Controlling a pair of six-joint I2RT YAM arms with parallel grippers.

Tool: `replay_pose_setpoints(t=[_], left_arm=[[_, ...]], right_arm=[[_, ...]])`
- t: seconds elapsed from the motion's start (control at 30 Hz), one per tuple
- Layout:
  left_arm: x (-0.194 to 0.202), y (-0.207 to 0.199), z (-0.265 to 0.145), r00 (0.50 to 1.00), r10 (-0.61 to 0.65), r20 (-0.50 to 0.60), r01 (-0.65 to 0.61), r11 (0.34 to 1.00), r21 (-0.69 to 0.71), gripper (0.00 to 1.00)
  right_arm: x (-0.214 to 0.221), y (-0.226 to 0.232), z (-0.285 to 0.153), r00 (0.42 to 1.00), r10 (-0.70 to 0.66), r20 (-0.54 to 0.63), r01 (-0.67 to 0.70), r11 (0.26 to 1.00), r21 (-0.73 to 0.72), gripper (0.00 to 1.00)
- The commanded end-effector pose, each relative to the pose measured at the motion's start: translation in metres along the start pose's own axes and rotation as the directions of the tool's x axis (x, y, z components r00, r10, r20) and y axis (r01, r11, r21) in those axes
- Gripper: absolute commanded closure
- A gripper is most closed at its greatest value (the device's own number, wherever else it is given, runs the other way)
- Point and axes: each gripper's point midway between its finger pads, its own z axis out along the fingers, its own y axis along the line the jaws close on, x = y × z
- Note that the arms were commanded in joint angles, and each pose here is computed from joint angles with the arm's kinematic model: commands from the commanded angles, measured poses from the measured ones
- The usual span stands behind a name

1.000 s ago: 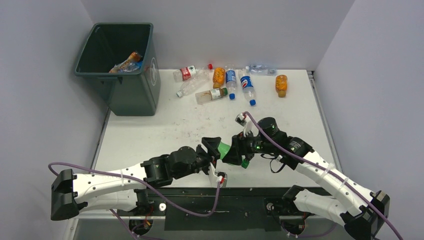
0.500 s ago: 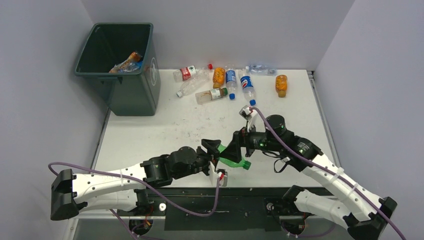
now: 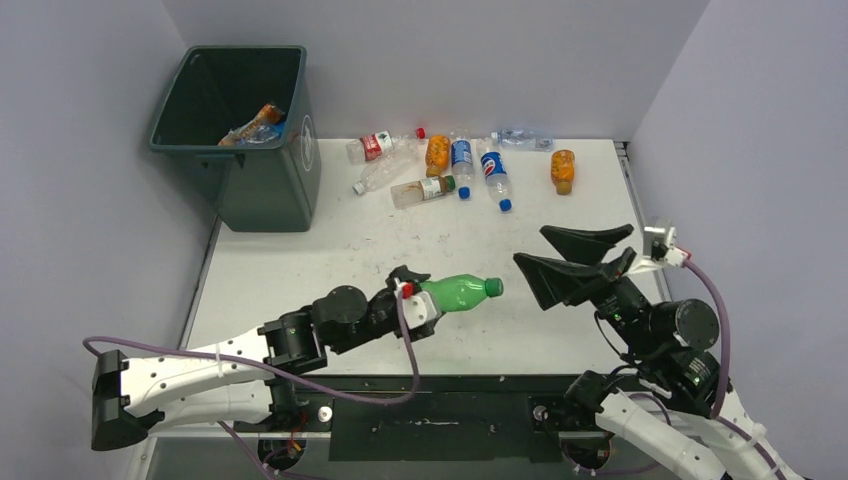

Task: Put the plastic bottles in the bin
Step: Pick up the plastic bottle at the center of the board.

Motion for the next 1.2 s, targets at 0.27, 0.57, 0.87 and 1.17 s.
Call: replay_pose_setpoints(t=[0.27, 0.57, 0.87, 1.17], left_arm=[[-0.119, 0.039, -0.04, 0.514, -0.717, 0.471, 0.696, 0.67, 0.259, 0.82], [-0.139, 0.026, -0.042, 0.451, -0.784, 0.426, 0.663, 0.614, 0.428, 0.81], [-0.136, 0.025, -0.04, 0.453, -0.786, 0.421, 0.666, 0.612, 0.427, 0.81], [-0.132, 0.027, -0.038, 0.453, -0.783, 0.425, 0.677, 0.613, 0.408, 0.83]], right_arm=[[0.028, 0.016, -0.001, 0.999, -0.009, 0.042, 0.016, 0.983, -0.184, 0.1], [0.03, 0.04, 0.022, 0.992, 0.105, 0.065, -0.077, 0.937, -0.341, 0.1], [0.032, 0.036, 0.045, 0.984, 0.15, 0.095, -0.11, 0.934, -0.339, 0.03], [0.039, 0.056, 0.042, 0.983, 0.169, 0.075, -0.123, 0.9, -0.418, 0.1]])
